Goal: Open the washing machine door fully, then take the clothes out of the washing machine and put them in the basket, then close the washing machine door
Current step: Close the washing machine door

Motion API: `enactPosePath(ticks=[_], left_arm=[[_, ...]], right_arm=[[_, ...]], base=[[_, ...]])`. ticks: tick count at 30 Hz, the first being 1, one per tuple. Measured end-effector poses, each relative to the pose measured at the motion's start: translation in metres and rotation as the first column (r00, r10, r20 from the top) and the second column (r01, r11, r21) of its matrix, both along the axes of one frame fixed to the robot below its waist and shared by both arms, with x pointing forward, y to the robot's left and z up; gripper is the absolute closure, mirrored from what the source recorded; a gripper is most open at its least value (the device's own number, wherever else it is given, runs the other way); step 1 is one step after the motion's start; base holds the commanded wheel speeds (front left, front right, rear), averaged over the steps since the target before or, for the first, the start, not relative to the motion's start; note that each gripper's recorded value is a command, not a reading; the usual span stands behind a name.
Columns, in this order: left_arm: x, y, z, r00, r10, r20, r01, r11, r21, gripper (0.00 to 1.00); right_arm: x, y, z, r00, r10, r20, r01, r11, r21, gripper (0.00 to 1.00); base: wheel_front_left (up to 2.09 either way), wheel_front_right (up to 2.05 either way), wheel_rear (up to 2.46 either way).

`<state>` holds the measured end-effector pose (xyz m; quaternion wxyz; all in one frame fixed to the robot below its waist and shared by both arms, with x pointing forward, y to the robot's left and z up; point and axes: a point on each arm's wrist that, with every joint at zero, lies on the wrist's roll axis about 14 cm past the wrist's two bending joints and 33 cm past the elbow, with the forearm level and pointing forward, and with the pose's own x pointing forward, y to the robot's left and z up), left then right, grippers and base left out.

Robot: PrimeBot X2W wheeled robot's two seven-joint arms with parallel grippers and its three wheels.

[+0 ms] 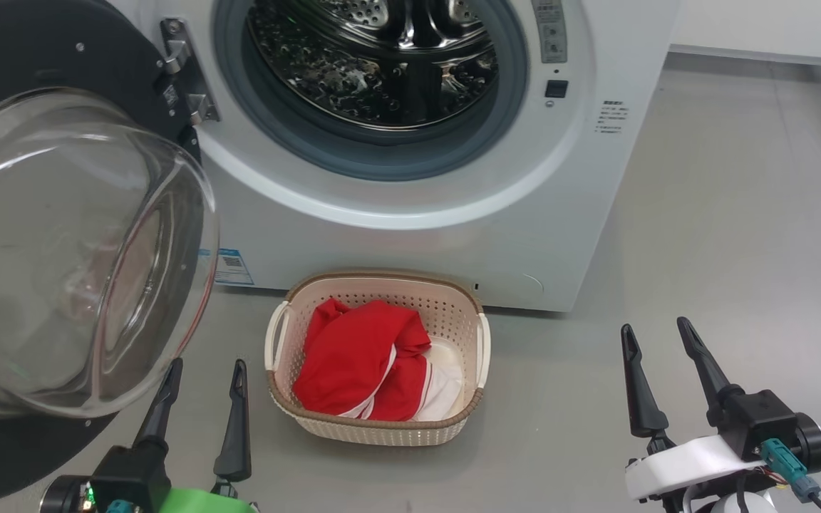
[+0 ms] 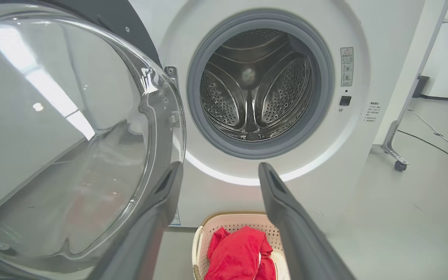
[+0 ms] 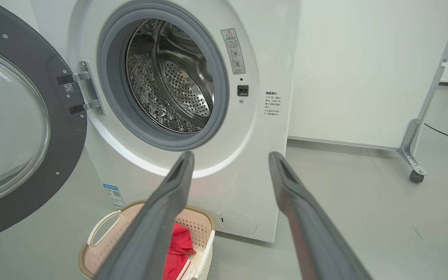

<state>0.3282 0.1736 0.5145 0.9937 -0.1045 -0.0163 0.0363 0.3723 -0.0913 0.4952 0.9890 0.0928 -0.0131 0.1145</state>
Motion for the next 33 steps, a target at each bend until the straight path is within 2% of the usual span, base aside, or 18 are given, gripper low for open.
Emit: enactPosePath(ticks=[11, 24, 33], left_arm=[[-0.03, 0.042, 0.0, 0.987, 0.162, 0.001, -0.162, 0.987, 0.005, 0.0], [-0.073, 0.08, 0.003, 0.946, 0.324, 0.013, -0.324, 0.946, 0.003, 0.0], [-0.093, 0.093, -0.002, 0.923, 0.384, 0.0, -0.384, 0.923, 0.0, 0.0]], right_arm=[[0.007, 0.053, -0.001, 0.986, 0.166, 0.001, -0.166, 0.986, 0.004, 0.0], [-0.001, 0.111, -0.001, 0.94, 0.341, -0.001, -0.341, 0.94, 0.005, 0.0], [-0.008, 0.131, 0.0, 0.917, 0.399, 0.0, -0.399, 0.917, 0.005, 0.0]], base=[[0.0, 0.0, 0.0], [0.0, 0.0, 0.0], [0.0, 0.0, 0.0]])
